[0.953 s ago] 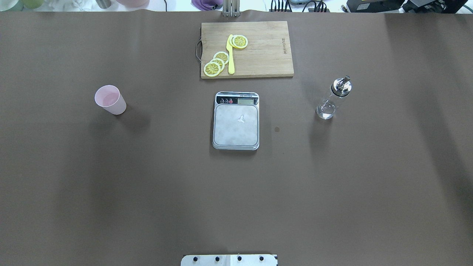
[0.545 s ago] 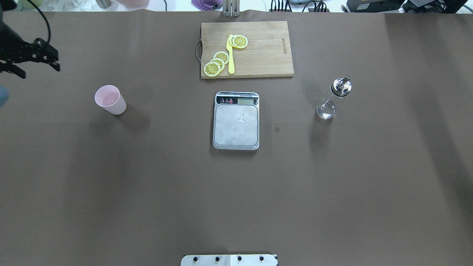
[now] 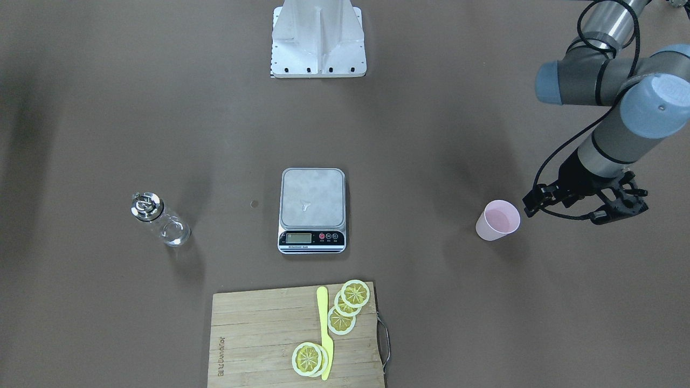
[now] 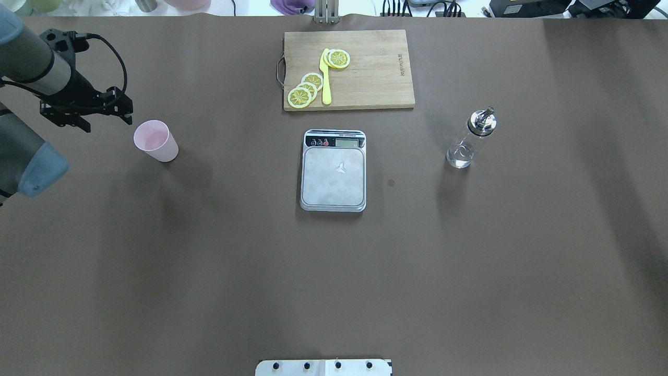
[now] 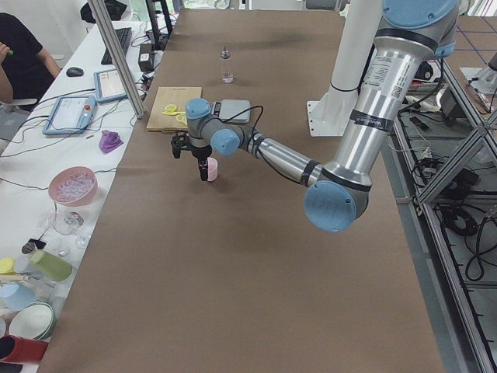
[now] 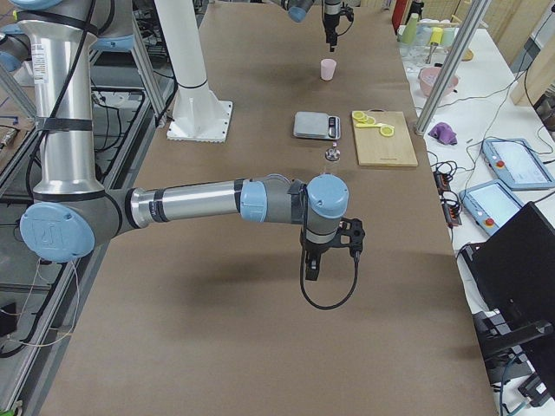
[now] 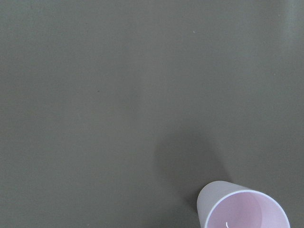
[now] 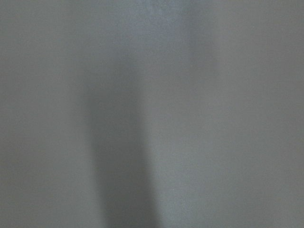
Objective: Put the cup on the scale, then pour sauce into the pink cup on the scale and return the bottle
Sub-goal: 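Move the left gripper down to the pink cup and grasp it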
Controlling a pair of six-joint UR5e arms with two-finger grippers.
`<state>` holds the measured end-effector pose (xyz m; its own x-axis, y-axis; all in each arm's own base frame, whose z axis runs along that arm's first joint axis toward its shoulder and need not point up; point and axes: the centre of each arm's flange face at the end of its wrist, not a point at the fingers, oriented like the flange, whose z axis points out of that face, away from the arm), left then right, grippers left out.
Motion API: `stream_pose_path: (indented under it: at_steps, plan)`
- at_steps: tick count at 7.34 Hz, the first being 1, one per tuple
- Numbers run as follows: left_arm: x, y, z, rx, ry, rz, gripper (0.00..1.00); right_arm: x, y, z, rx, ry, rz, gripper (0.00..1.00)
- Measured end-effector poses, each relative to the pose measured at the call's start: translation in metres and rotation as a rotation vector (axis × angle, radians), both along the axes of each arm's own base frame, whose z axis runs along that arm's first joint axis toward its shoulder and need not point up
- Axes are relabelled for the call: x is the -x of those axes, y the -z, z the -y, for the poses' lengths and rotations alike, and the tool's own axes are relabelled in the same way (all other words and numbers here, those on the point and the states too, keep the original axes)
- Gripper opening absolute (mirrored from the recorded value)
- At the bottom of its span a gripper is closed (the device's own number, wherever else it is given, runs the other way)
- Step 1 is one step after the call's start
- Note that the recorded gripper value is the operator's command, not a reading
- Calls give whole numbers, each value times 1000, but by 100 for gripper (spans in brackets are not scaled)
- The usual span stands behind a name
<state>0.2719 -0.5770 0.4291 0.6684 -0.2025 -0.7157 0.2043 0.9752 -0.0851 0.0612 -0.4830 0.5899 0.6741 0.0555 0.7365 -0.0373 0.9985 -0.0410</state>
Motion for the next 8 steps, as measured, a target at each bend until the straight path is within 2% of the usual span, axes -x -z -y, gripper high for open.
stream_pose_path:
  at_steps: [3, 5, 6, 8]
  plan:
    - [-28, 2, -8, 5, -30, -6, 70, 0, -2, 1, 4, 0, 0, 100]
    - [-38, 2, -9, 9, -41, -4, 66, 0, -4, 1, 7, 1, -2, 100]
    - [-42, 1, -7, 11, -45, -3, 59, 1, -4, 1, 7, 3, -3, 100]
    - [-47, -2, -2, 13, -46, -1, 36, 2, -5, 1, 9, 7, -6, 100]
